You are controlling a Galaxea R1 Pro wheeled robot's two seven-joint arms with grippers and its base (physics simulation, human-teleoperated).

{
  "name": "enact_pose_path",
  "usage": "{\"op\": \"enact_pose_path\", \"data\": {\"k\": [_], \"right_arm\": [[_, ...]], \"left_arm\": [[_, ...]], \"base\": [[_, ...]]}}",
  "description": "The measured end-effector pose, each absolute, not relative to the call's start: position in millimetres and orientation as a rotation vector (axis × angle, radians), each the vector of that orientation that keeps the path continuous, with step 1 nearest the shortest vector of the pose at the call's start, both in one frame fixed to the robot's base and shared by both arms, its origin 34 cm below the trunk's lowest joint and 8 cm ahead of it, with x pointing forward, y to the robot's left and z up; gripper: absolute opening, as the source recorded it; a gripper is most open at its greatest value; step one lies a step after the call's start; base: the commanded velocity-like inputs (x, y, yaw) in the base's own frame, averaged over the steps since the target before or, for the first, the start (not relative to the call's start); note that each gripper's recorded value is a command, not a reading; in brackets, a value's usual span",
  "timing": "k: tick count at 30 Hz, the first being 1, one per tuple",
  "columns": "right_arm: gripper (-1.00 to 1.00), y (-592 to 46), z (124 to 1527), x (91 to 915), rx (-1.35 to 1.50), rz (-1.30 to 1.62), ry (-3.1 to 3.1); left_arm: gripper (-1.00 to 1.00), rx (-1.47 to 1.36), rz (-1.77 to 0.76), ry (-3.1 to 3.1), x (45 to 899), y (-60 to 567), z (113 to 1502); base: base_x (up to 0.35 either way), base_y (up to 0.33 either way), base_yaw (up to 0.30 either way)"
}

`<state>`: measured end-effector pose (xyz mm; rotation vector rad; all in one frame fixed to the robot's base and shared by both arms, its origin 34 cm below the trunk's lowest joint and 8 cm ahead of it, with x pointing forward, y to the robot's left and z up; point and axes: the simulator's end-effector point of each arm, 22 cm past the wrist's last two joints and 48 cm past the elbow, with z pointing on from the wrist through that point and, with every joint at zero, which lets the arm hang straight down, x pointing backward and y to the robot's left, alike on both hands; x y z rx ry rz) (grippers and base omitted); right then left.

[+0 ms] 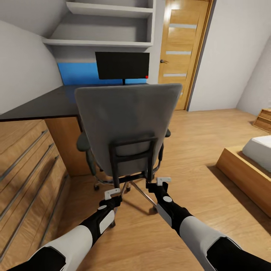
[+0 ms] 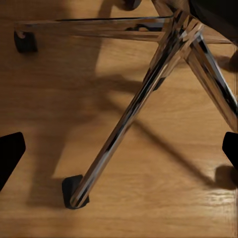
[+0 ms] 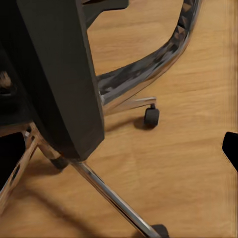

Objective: In the bedroom, organize the workspace by keeping the computer under the desk, ensuring the monitor is on the desk, placing the keyboard on the desk next to the monitor, placing the mouse on the desk next to the keyboard, moving the folder from the swivel chair onto the desk next to the mouse, stacking the notebook on top of the folder with the pen on top of the notebook, and positioning the swivel chair next to the desk.

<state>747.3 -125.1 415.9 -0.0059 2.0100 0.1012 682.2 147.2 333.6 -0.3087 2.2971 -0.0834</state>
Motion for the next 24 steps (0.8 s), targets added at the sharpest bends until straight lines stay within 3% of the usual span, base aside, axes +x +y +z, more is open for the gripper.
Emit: {"op": "enact_pose_path", "data": {"k": [13, 24], "right_arm": [[1.0, -125.1, 417.7, 747.6, -0.006, 0.101, 2.007], [1.0, -125.7, 417.2, 747.5, -0.004, 0.1, 2.009]], "left_arm": [[1.0, -0.31, -0.086, 2.294, 682.8, 147.3, 335.2], [1.0, -0.319, -0.079, 2.296, 682.4, 151.0, 334.0]], "base": [[-0.011, 0.0, -0.063], [-0.191, 0.101, -0.001]]}}
